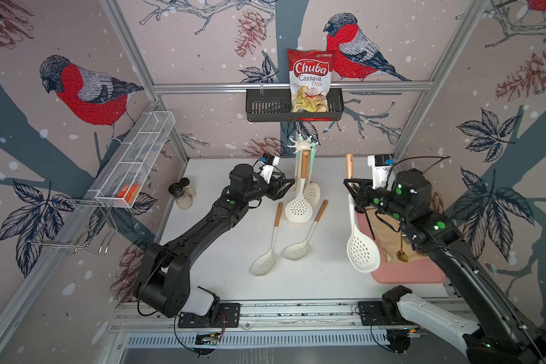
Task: Hang the skimmer on the kitchen utensil rack
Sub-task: Adjust the rack at the center of the board.
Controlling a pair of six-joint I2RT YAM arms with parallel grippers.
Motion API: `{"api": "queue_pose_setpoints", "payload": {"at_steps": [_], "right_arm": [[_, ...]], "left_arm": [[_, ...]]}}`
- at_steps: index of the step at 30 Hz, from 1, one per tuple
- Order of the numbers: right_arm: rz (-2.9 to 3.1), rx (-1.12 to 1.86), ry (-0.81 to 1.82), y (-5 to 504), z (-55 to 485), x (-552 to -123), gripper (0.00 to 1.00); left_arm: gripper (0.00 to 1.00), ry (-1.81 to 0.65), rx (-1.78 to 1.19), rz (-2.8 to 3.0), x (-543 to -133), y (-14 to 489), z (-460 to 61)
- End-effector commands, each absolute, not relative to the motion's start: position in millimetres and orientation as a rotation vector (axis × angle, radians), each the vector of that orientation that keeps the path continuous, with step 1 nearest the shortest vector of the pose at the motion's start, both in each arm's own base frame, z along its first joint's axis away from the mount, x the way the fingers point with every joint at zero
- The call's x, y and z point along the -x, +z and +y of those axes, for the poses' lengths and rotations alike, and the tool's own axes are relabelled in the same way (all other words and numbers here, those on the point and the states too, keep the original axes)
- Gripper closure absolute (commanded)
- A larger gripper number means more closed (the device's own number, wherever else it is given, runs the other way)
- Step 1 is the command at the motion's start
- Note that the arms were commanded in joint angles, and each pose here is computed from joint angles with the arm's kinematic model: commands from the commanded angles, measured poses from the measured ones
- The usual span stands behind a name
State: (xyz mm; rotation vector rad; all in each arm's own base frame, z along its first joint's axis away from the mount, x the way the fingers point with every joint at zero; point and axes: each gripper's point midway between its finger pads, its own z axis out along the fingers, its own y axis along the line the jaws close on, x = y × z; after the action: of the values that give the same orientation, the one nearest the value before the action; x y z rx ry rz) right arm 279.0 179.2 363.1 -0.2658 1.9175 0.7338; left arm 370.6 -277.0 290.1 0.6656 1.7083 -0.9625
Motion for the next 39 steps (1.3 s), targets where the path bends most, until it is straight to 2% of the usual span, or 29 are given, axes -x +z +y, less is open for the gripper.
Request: {"api": "queue_pose_setpoints", "payload": {"at_steps": [1, 14, 15, 23, 27, 30, 32, 39], "right_arm": [[1.902, 0.285, 0.754, 369.2, 182.1, -276.9, 1.00], [1.911, 0.284, 0.751, 372.1, 180.6, -275.5, 1.00], [1.912, 0.288, 0.750, 372.7, 181.1, -275.4, 1.00], [1.921, 0.292, 0.755, 371.7, 182.8, -276.7, 1.00], [1.926, 0.293, 0.758, 369.7, 183.5, -276.9, 1.00], [1.929, 0.293, 0.761, 368.3, 183.9, -276.5, 1.00], [1.932, 0.294, 0.762, 367.2, 184.2, -276.6, 1.00], [1.938, 0.295, 0.756, 363.7, 183.7, -276.7, 1.00]], "left_arm": [[0.39, -1.017, -0.759, 1.574, -368.4, 309.8, -288.6], [0.46, -1.111, -0.787, 1.542, -386.5, 298.1, -306.9], [0.49, -1.123, -0.786, 1.541, -387.8, 296.6, -308.1], [0.55, -1.200, -0.804, 1.525, -396.7, 287.2, -319.9], [0.54, -1.223, -0.812, 1.526, -403.1, 282.2, -325.2], [0.45, -1.230, -0.816, 1.536, -408.0, 275.3, -328.7], [0.44, -1.240, -0.818, 1.541, -410.6, 271.3, -330.6], [0.58, -1.279, -0.817, 1.537, -412.3, 263.9, -334.4]]}}
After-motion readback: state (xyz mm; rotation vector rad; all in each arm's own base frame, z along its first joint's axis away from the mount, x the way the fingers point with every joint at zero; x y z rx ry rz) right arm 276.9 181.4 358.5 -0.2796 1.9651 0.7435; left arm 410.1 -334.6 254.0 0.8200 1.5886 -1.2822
